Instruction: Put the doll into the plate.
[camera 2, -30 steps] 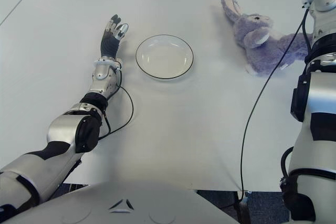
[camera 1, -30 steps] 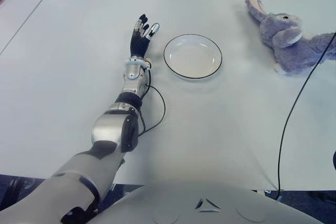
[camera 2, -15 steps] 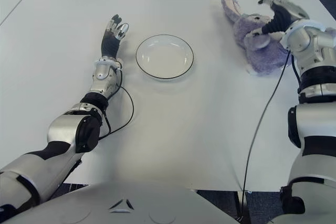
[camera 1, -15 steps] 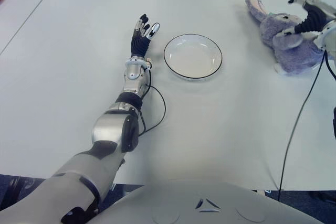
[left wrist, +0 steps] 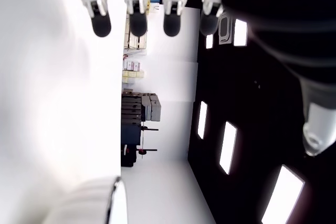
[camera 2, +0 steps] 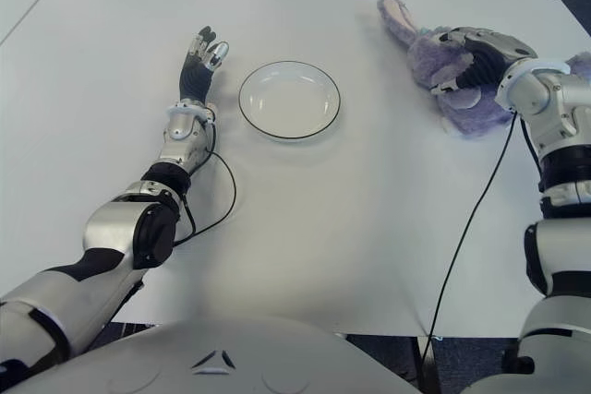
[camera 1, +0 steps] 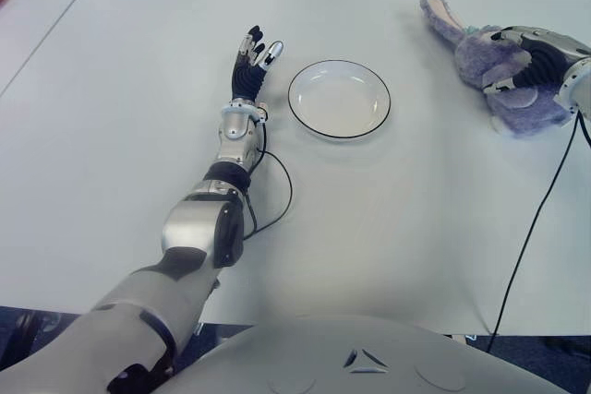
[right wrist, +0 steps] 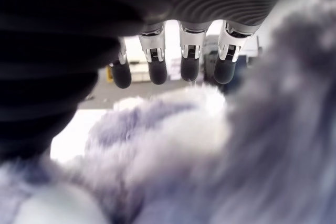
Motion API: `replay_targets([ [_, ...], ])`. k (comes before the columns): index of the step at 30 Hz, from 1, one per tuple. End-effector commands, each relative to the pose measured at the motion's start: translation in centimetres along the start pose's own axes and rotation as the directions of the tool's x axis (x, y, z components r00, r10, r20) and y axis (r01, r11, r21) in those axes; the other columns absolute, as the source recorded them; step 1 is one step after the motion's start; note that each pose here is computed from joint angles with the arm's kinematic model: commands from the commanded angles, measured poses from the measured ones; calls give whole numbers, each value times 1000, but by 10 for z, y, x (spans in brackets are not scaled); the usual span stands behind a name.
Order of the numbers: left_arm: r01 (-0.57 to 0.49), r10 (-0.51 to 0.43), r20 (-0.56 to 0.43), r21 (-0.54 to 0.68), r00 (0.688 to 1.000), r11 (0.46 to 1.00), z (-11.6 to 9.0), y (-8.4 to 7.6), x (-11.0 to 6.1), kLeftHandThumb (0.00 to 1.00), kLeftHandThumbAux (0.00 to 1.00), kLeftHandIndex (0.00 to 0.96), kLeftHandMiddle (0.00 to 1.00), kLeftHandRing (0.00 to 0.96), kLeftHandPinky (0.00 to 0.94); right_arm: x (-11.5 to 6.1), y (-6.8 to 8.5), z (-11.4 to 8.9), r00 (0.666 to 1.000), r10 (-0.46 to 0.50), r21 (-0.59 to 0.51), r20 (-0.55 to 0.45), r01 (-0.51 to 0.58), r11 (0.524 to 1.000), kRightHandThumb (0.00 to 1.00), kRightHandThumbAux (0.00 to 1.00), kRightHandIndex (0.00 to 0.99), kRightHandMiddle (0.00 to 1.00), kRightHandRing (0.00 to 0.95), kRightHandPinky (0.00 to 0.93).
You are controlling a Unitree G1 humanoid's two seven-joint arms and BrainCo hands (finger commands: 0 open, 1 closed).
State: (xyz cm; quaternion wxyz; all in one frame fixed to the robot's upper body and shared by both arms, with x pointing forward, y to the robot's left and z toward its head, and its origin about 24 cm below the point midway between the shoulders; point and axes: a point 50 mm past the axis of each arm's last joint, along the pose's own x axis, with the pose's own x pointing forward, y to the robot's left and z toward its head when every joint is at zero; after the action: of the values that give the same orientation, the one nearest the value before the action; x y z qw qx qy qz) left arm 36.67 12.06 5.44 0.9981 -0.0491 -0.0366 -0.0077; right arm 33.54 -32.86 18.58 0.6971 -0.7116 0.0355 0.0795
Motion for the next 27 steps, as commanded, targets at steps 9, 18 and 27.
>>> replay_targets([
  [9, -104, 59, -539, -53, 840, 993, -120, 8, -96, 0, 522, 0, 0, 0, 9, -40, 73, 2, 971, 234, 92, 54, -238, 967, 202, 632, 42, 0, 0, 156],
  [18, -111, 59, -535, -65, 843, 992, -120, 11, -95, 0, 496, 0, 0, 0, 11, -51, 85, 3, 959, 270, 109, 89, -279, 954, 187, 622, 10, 0, 0, 150],
  [27, -126, 54, -538, -99, 841, 987, -120, 14, -95, 0, 484, 0, 0, 0, 16, -68, 101, 2, 950, 281, 117, 138, -297, 948, 141, 611, 0, 0, 0, 113],
])
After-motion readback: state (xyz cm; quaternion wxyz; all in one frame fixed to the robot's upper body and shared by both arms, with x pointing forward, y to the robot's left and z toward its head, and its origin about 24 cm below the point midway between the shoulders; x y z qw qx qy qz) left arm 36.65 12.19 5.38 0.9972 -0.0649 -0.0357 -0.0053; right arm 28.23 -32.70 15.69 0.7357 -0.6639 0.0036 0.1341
